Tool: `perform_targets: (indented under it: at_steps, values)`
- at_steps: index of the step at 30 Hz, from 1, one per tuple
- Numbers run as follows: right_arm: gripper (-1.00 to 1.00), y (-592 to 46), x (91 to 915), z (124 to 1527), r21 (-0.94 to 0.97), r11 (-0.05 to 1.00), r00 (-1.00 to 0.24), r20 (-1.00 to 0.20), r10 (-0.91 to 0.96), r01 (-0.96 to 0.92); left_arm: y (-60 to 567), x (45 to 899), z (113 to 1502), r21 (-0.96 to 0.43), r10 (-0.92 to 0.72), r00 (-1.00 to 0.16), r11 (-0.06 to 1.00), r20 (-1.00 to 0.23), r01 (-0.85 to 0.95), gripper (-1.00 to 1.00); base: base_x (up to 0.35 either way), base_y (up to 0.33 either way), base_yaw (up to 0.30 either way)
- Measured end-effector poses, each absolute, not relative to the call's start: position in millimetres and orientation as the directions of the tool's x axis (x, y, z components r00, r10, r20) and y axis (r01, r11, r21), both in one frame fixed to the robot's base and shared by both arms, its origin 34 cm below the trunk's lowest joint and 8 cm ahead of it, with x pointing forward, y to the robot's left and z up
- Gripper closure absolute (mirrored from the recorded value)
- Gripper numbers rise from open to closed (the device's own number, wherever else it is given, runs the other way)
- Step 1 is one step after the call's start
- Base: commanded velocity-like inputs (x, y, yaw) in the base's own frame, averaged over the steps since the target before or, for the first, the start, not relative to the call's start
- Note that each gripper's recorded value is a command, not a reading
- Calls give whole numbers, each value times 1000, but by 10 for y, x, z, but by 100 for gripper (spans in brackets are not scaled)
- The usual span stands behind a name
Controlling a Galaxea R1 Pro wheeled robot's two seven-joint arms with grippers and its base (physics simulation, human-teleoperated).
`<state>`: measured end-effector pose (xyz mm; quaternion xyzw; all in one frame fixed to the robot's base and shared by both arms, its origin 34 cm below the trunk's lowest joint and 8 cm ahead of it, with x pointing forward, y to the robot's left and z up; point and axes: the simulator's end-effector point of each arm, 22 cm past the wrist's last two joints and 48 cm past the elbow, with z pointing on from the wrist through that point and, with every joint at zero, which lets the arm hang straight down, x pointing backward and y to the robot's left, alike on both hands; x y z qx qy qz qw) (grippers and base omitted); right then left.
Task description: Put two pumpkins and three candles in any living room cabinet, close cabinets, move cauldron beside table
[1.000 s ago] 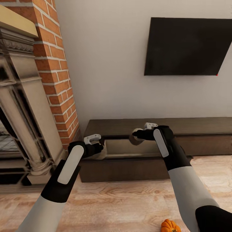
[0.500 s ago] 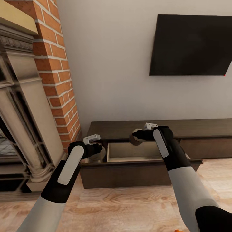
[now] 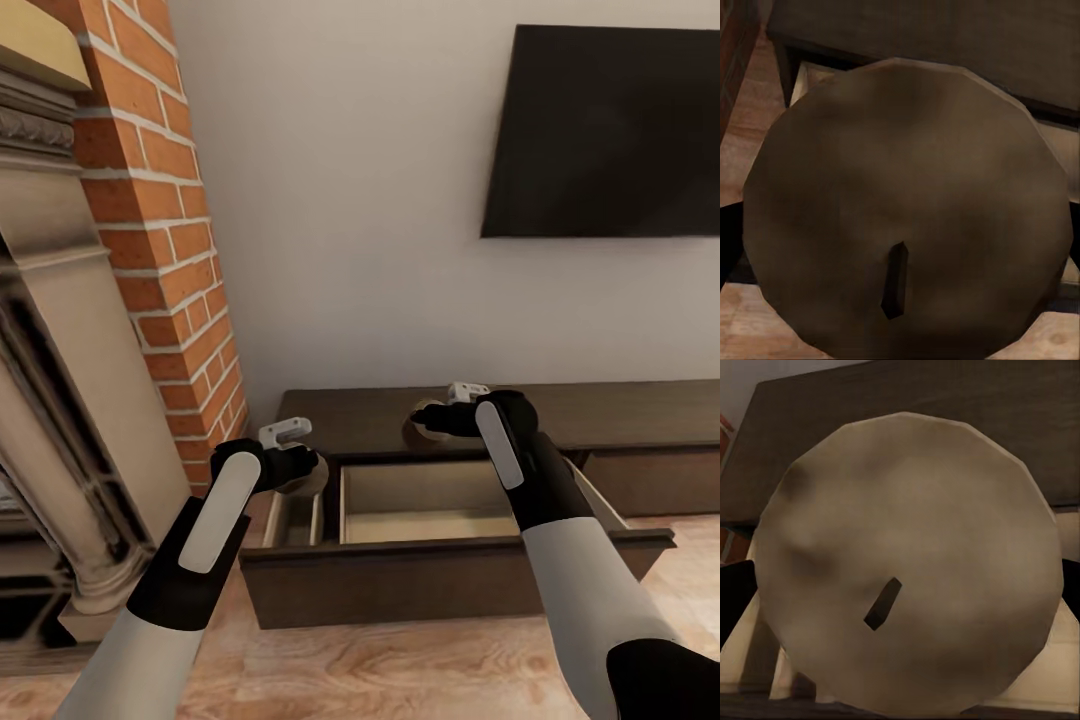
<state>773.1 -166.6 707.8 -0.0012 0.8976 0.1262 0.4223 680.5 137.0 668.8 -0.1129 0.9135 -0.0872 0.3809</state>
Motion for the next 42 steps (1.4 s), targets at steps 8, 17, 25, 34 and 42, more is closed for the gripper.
perform_targets:
  at_steps: [8, 17, 25, 34, 42]
  values:
    - [100, -1665, 7731, 7086, 226, 968, -642, -760, 105, -110, 1392, 6807, 6678, -244, -273, -684, 959, -677, -141, 100, 328, 1, -143]
    - [100, -1786, 7296, 6926, 222, 969, -598, -793, 116, -106, 1311, 6797, 6702, -253, -268, -683, 959, -679, -124, 100, 270, 0, -73]
    - [100, -1807, 7167, 6753, 223, 970, -615, -780, 117, -97, 1004, 6770, 6753, -292, -246, -697, 955, -674, -54, 100, 13, 0, -3]
    - [100, -2094, 7035, 5798, 195, 981, -775, -622, 112, -15, 104, 6559, 6080, -432, -172, -839, 898, -517, 82, 100, 0, 0, 0]
    - [100, -2654, 6850, 5273, 133, 990, -847, -521, 104, 40, 151, 6516, 5491, -381, -203, -859, 925, -470, -10, 100, 0, 0, 0]
